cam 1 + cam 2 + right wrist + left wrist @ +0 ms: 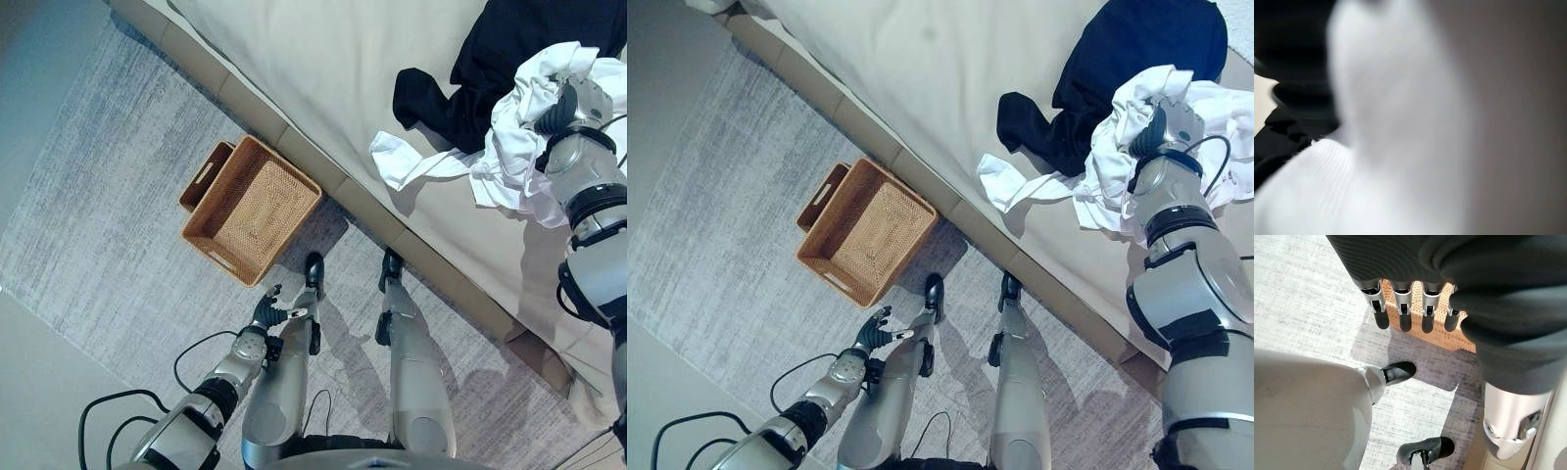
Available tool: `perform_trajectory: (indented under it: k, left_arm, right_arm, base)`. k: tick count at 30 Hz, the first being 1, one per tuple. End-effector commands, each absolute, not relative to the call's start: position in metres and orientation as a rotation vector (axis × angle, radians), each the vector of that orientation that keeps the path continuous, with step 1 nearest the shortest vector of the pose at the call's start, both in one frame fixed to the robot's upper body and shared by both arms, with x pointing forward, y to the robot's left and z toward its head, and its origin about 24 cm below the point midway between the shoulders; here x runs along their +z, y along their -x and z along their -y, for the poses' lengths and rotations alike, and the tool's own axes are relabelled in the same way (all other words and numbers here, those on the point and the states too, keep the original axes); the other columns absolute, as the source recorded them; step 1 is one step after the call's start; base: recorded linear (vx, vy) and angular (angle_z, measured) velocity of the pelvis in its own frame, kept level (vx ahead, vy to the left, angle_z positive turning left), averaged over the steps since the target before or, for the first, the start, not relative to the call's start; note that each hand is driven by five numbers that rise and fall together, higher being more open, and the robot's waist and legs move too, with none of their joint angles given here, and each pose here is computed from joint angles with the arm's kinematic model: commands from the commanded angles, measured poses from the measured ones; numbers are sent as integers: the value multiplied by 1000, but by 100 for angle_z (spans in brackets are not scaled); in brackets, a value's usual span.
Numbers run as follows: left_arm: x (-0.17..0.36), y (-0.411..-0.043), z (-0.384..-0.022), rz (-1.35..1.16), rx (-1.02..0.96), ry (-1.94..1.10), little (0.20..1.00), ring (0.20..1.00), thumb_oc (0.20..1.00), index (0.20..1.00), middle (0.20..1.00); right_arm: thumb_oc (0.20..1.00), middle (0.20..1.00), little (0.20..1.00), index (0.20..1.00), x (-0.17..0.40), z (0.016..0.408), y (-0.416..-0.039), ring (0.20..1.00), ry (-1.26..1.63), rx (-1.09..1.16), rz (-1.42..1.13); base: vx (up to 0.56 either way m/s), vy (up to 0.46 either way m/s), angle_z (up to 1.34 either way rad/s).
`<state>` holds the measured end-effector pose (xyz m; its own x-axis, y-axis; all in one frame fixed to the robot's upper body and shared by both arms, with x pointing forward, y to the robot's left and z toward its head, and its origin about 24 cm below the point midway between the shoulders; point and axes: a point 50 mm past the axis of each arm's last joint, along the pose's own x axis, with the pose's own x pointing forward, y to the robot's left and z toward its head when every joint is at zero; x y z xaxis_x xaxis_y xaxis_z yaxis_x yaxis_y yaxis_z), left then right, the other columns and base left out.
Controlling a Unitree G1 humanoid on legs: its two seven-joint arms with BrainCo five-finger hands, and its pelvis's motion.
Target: Pick up clothes into the bucket
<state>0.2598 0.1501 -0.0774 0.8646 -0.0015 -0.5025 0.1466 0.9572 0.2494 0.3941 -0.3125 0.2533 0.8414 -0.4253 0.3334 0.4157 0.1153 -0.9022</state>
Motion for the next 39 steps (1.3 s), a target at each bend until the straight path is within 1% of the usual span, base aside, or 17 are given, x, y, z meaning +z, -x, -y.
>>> perform_trajectory:
  k: [1,2,3,4,5,6,7,11,12,13,15,18,22,27,31,35,39]
  left_arm:
    - [-80,-257,-148,-529,-82,-282,1000,1000,1000,1000,1000]
    - [-81,-256,-150,-532,-74,-289,1000,1000,1000,1000,1000]
    - [-81,-256,-150,-532,-74,-289,1000,1000,1000,1000,1000]
    - [-81,-255,-154,-533,-59,-288,1000,1000,1000,1000,1000]
    - [-81,-255,-154,-533,-59,-288,1000,1000,1000,1000,1000]
    - [-82,-253,-158,-536,-47,-285,1000,1000,1000,1000,1000]
    - [-82,-253,-158,-536,-47,-285,1000,1000,1000,1000,1000]
    - [-86,-246,-175,-564,6,-284,1000,1000,1000,1000,1000]
    - [-87,-246,-175,-564,6,-285,1000,1000,1000,1000,1000]
    - [-90,-241,-182,-590,27,-296,1000,1000,1000,1000,1000]
    - [-96,-234,-193,-633,50,-320,1000,1000,1000,1000,1000]
    - [-101,-227,-202,-671,76,-326,1000,1000,1000,1000,1000]
    - [-113,-205,-221,-759,118,-342,1000,1000,1000,1000,1000]
    - [-122,-188,-231,-835,145,-341,1000,1000,1000,1000,1000]
    - [-133,-165,-239,-930,154,-353,1000,1000,1000,1000,1000]
    - [-139,-147,-246,-991,167,-356,1000,1000,1000,1000,1000]
    - [-143,-138,-244,-1011,169,-339,1000,1000,1000,1000,1000]
  right_arm:
    - [200,200,200,200,292,316,-389,200,1431,-687,66]
    - [200,200,200,200,303,309,-390,200,1439,-693,132]
    - [200,200,200,200,303,309,-390,200,1439,-693,132]
    - [200,200,200,200,319,300,-390,200,1428,-700,229]
    - [200,200,200,200,319,300,-390,200,1428,-700,229]
    - [200,200,200,200,333,293,-388,200,1385,-702,317]
    - [200,200,200,200,333,293,-388,200,1385,-702,317]
    - [200,200,200,200,404,266,-363,200,1190,-729,672]
    - [200,200,200,200,404,266,-363,200,1190,-729,672]
    - [200,200,200,200,425,259,-350,200,1106,-740,785]
    - [200,200,200,200,440,256,-340,200,1066,-745,851]
    - [200,200,200,200,452,256,-332,200,1018,-748,888]
    - [200,200,200,200,473,264,-315,200,927,-781,940]
    - [200,200,200,200,478,277,-306,200,824,-789,952]
    - [200,200,200,200,478,293,-293,200,727,-822,986]
    - [200,200,200,200,466,310,-294,200,771,-846,911]
    - [200,200,200,200,456,311,-300,200,810,-817,874]
  base:
    - [0,0,0]
    - [0,0,0]
    - [0,0,0]
    - [0,0,0]
    - [0,0,0]
    - [0,0,0]
    - [0,0,0]
    - [-1,2,-1]
    - [-23,10,-3]
    - [0,0,0]
    - [10,5,-9]
    - [20,25,-8]
    - [60,47,-2]
    - [102,21,-9]
    - [113,27,1]
    - [95,25,0]
    - [75,11,-5]
